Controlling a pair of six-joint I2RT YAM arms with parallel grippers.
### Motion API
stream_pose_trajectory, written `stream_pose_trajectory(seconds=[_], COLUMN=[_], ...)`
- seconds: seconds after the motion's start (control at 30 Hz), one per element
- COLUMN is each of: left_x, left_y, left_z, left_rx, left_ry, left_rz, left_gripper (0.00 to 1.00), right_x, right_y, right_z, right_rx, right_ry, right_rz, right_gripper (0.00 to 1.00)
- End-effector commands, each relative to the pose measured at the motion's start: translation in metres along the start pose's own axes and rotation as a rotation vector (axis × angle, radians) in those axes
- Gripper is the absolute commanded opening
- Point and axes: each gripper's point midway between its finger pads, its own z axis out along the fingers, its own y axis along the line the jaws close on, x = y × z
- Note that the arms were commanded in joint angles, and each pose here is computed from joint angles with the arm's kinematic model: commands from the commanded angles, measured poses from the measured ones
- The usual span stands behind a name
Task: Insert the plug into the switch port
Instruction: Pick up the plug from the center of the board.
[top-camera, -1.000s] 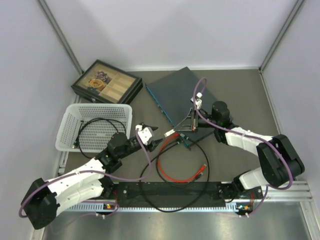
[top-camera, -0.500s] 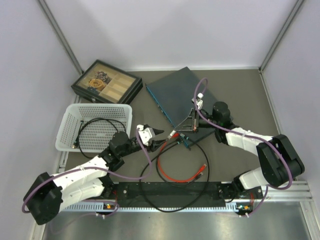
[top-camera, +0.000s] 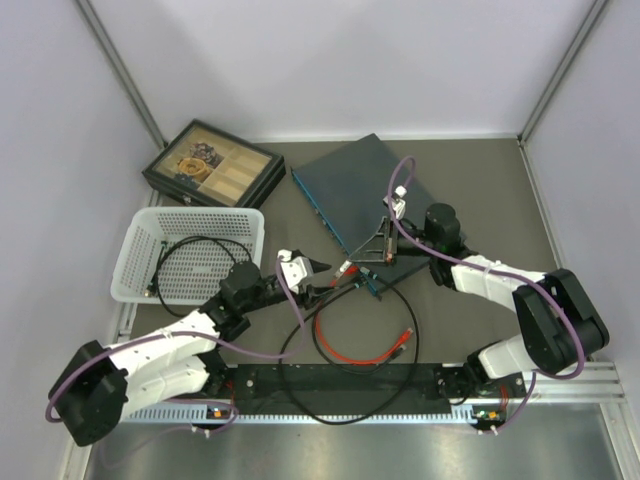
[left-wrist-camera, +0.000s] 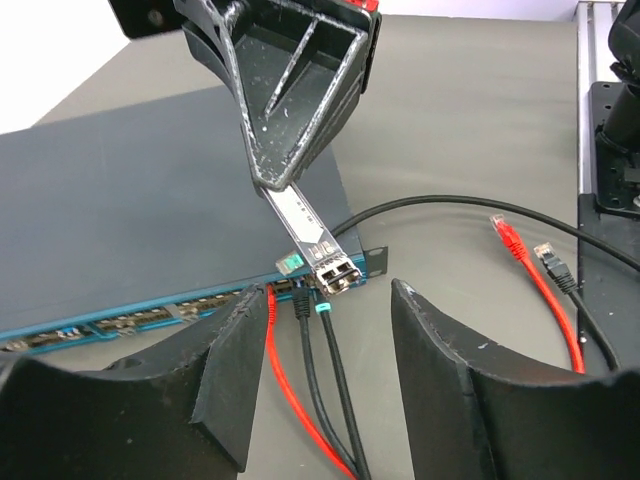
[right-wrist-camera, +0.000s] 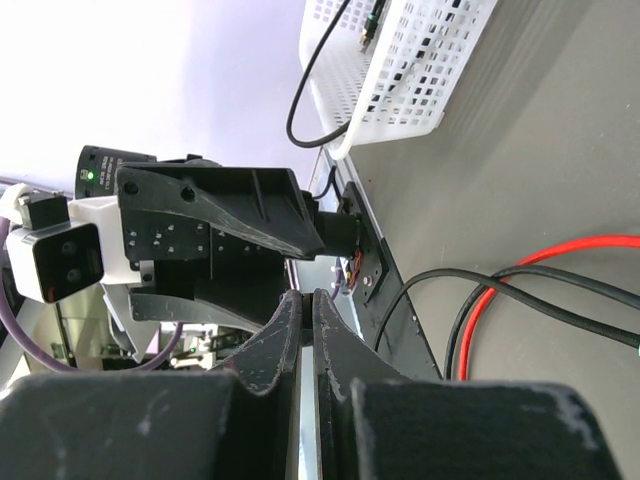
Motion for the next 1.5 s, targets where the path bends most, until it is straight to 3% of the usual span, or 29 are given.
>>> stream_pose_trajectory(seconds=[0.0, 0.33, 0.57, 0.97, 1.47], left_x=[-0.029, -0.044, -0.035, -0.021, -0.009], left_y=[0.004, 0.01, 0.014, 0.013, 0.026], left_z=[0.009, 0.016, 0.018, 0.024, 0.021], left_rx=[0.003, -0.048, -0.069, -0.093, -0.187], left_ry=[-0.086, -0.155, -0.114, -0.031, 0.034], left_rz=[-0.007, -0.042, -0.041, -0.022, -0.014], left_gripper=[0.57, 0.53, 0.44, 0.46, 0.17], right_x=[-0.003, -0.005, -0.005, -0.007, -0.009], right_y=[0.005, 0.003, 0.005, 0.003, 0.006], right_z=[0.0, -0.001, -0.001, -0.001, -0.002], right_rx=[-0.018, 0.001, 0.004, 0.016, 0.016], right_ry=[-0.015, -0.038, -0.043, -0.057, -0.07], right_rz=[-0.044, -0.044, -0.048, -0.044, -0.048], right_gripper=[0.0, 0.0, 0.0, 0.0, 0.0])
